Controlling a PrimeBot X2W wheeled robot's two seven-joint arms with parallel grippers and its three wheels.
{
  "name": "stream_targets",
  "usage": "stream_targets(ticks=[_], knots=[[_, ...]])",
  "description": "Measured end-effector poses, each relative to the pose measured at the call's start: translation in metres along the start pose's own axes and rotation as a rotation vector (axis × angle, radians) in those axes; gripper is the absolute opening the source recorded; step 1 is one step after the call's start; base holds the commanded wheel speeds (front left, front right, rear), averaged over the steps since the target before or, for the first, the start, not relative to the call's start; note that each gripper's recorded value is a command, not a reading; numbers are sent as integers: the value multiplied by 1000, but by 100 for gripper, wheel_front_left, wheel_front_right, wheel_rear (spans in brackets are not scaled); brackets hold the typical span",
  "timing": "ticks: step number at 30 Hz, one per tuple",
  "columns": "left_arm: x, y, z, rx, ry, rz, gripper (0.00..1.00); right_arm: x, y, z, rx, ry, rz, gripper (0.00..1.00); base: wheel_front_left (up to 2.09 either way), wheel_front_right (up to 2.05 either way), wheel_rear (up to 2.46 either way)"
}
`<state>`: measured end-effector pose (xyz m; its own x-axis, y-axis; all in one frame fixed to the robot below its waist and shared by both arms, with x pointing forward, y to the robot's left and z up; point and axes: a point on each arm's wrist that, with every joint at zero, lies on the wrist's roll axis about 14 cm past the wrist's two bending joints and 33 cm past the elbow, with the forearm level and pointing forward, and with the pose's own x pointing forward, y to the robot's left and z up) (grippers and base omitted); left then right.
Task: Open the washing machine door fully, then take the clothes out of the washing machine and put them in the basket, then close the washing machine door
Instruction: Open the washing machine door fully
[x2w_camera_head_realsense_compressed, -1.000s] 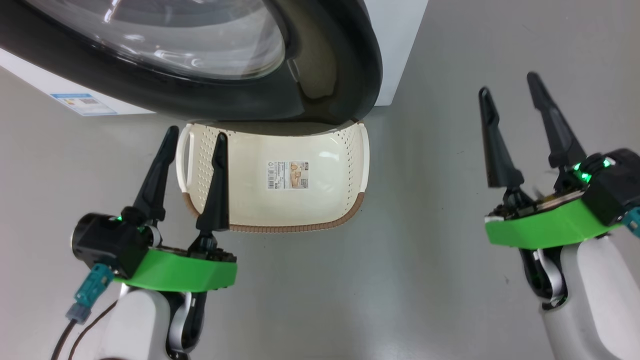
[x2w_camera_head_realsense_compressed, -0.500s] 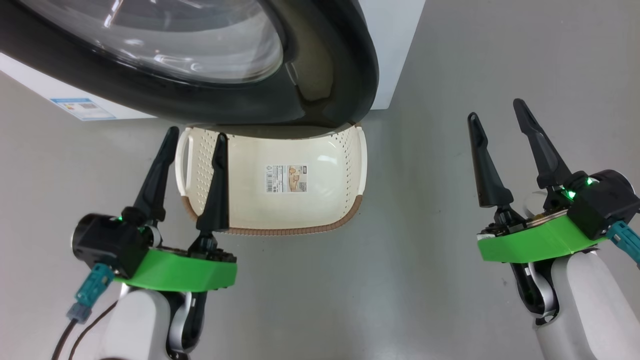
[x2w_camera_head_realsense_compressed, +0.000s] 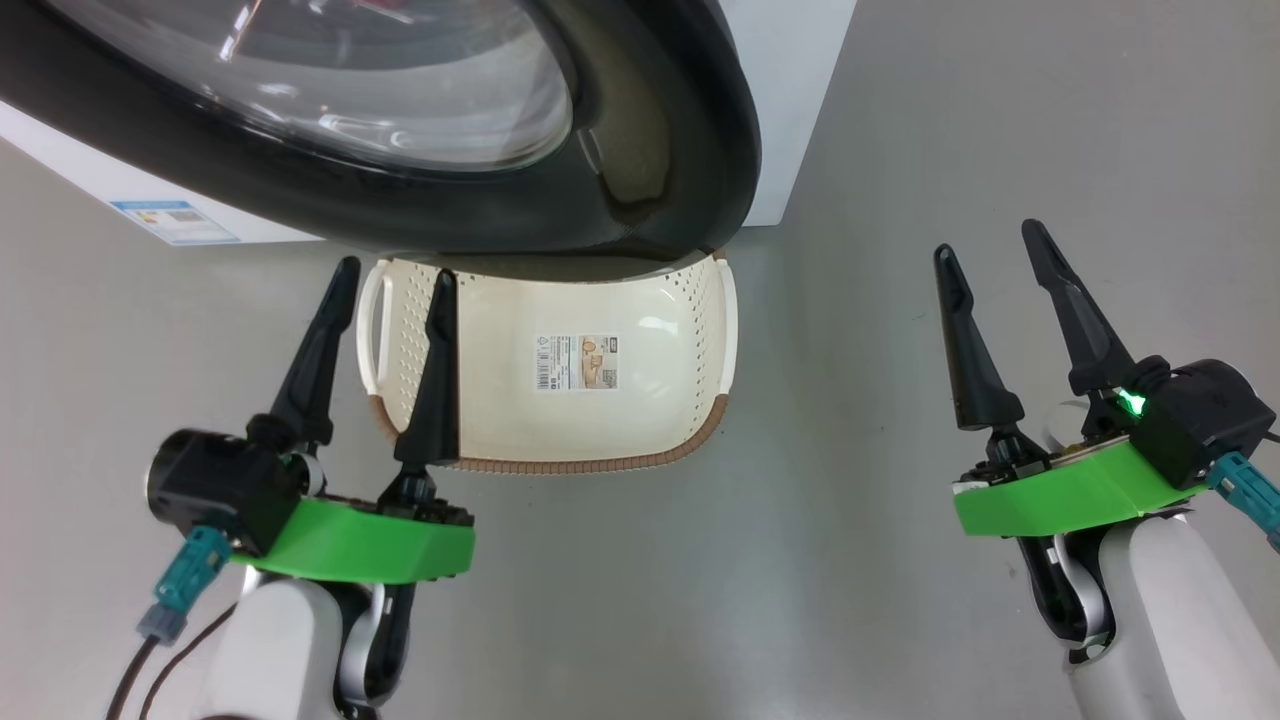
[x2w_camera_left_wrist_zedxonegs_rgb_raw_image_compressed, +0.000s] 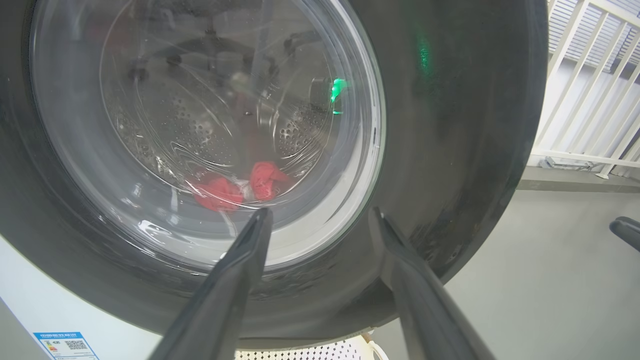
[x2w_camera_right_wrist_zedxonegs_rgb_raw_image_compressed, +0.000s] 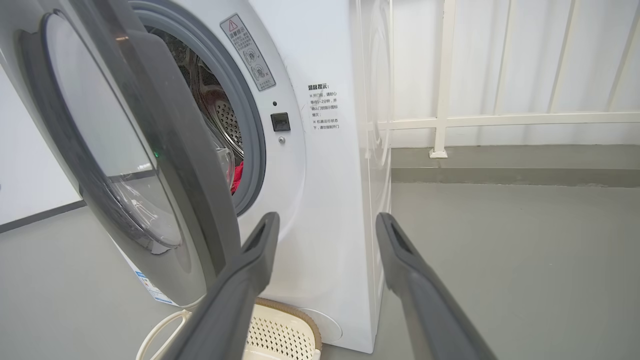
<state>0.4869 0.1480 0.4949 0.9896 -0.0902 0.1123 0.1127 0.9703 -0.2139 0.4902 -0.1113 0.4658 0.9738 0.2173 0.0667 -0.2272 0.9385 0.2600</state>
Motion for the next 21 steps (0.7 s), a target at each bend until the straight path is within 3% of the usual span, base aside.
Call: stream_targets(ticks=[2, 3, 4, 5, 13, 21], knots=[[0, 0, 0, 0, 1, 1, 100, 0, 0, -1, 0, 2, 0, 46, 0, 0, 0], [0, 0, 0, 0, 1, 1, 100, 0, 0, -1, 0, 3, 0, 34, 0, 0, 0], [0, 0, 0, 0, 1, 0, 100, 0, 0, -2, 1, 5, 0, 12, 0, 0, 0], [0, 0, -1, 0, 2, 0, 100, 0, 0, -2, 1, 7, 0, 0, 0, 0, 0], [-1, 0, 1, 2, 0, 0, 100, 2, 3, -17, 65, 50, -2, 0, 0, 0, 0], [-3, 0, 5, 4, -5, 1, 100, 28, 5, -38, 394, 107, -66, 0, 0, 0, 0]])
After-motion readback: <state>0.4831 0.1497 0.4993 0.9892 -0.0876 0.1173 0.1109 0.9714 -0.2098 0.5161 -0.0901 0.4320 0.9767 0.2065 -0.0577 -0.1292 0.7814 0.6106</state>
